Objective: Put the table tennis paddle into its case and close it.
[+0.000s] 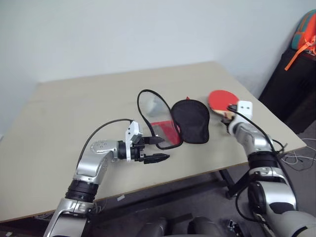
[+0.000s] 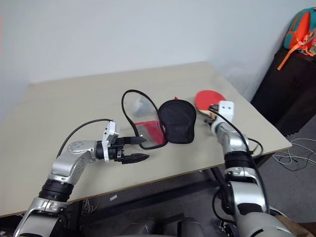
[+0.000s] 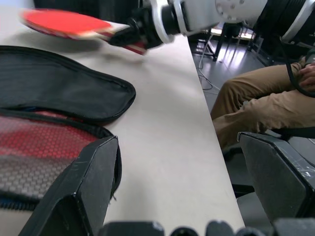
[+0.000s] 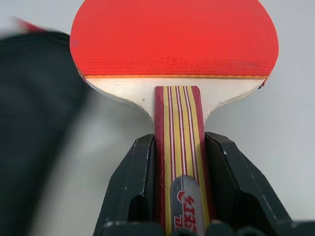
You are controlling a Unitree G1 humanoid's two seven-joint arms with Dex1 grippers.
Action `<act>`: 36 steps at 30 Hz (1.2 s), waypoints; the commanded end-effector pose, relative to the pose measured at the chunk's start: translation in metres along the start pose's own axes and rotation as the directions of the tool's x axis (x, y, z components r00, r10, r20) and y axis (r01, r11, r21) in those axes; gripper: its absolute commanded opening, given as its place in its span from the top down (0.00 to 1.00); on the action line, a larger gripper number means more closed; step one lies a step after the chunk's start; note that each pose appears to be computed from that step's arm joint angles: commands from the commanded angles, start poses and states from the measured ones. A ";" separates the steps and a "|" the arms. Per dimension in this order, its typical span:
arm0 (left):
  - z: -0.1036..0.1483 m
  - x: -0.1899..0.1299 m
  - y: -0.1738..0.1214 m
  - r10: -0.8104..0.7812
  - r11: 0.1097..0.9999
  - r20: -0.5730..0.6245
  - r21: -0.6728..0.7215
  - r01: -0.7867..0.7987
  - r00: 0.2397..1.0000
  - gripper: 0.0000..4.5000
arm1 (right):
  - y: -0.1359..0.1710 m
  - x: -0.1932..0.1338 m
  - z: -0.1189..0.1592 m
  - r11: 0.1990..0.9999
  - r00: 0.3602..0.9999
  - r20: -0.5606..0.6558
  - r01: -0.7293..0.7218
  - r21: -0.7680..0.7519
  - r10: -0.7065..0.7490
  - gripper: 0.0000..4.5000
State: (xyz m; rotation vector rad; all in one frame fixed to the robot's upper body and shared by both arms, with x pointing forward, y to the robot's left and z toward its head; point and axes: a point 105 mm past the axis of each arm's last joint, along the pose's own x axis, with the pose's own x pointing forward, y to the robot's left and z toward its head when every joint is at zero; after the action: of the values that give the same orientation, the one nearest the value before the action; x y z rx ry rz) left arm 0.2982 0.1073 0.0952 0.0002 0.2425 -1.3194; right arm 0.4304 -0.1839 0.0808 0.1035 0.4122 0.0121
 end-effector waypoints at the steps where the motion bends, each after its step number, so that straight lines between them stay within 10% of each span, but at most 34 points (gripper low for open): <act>1: 0.027 -0.002 -0.002 -0.025 0.998 0.051 0.063 0.021 0.998 0.07 | 0.045 -0.007 0.042 0.994 0.989 0.113 -0.105 0.036 0.100 0.74; 11: 0.036 0.001 -0.004 -0.016 0.997 0.039 0.070 0.014 0.999 0.07 | 0.107 -0.002 -0.004 0.981 0.986 -0.026 -0.158 0.116 0.162 0.74; 28: 0.046 0.003 -0.009 -0.011 0.997 0.024 0.074 0.009 1.000 0.07 | 0.096 -0.005 -0.033 0.991 0.990 -0.085 -0.105 0.080 0.112 0.74; 36: 0.044 0.004 -0.007 -0.013 0.997 0.017 0.076 0.011 1.000 0.07 | 0.089 -0.005 -0.036 0.995 0.992 -0.090 -0.081 0.062 0.087 0.14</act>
State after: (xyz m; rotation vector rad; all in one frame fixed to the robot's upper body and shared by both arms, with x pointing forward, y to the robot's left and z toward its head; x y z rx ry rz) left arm 0.2970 0.0955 0.1236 0.0193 0.2347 -1.3325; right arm 0.4090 -0.0851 0.0509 0.1940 0.5294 0.1173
